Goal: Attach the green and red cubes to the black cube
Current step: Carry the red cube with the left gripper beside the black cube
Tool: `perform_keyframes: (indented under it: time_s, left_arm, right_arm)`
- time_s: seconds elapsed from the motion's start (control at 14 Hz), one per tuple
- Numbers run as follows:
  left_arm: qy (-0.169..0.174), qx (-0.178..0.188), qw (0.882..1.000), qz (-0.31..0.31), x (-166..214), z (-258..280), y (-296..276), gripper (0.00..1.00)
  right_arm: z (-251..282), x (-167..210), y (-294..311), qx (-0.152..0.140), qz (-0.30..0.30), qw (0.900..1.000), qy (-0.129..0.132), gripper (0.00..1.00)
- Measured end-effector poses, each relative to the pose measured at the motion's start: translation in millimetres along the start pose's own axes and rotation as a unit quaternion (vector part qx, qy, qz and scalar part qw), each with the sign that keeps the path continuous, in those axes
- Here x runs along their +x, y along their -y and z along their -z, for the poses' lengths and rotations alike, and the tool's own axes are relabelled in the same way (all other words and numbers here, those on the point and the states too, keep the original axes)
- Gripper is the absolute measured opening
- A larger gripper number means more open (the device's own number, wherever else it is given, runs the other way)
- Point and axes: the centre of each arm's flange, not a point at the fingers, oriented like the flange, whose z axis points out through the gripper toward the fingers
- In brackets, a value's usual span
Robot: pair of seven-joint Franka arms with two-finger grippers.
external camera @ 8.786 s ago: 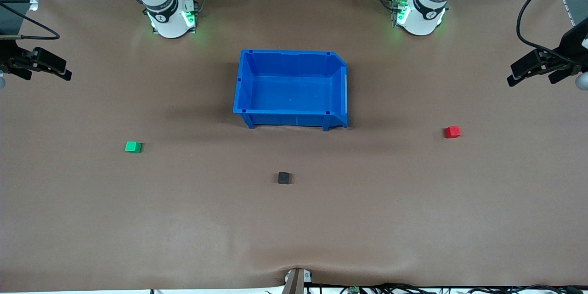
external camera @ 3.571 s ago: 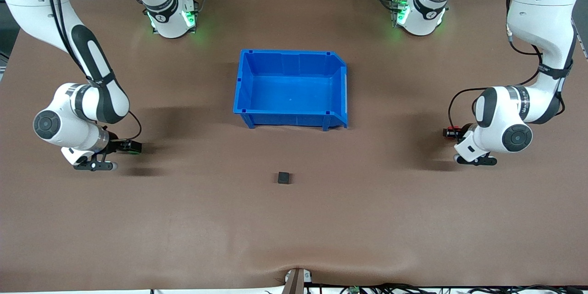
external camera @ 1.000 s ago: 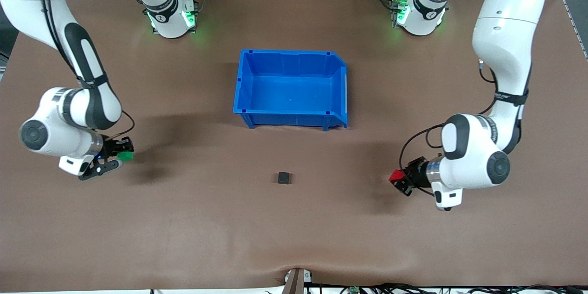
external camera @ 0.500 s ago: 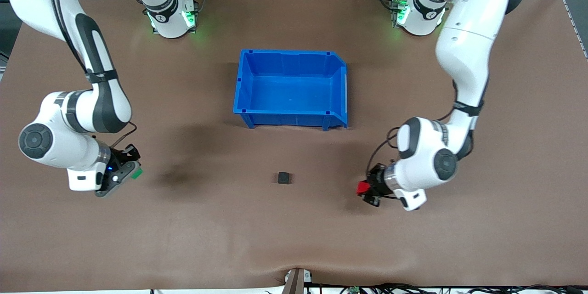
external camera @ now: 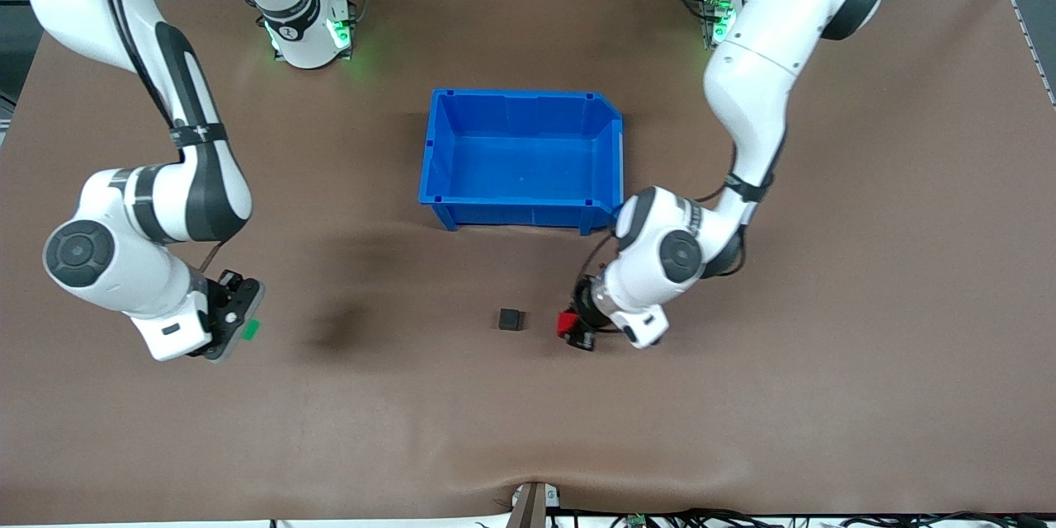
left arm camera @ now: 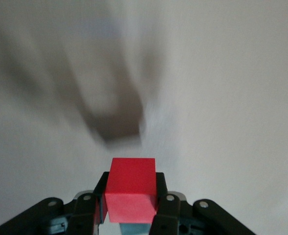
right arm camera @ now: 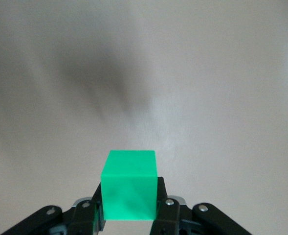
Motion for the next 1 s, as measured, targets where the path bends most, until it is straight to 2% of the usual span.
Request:
perform_keyframes:
  time_s: [0.14, 0.5, 1.0]
  left_arm:
    - [0.003, -0.004, 1.000, -0.005, -11, -1, 1, 0.40]
    - [-0.001, -0.008, 1.000, -0.001, -3, 1, -4, 0.40]
    - [0.003, -0.013, 1.000, 0.000, -1, -29, 3, 0.40]
  right_arm:
    - [-10, 23, -1, -0.002, 0.027, 1.000, 0.001, 0.41]
    - [-13, 72, 11, -0.008, 0.070, 0.998, -0.001, 0.41]
    - [-21, 73, 13, 0.001, 0.074, 0.997, 0.005, 0.41]
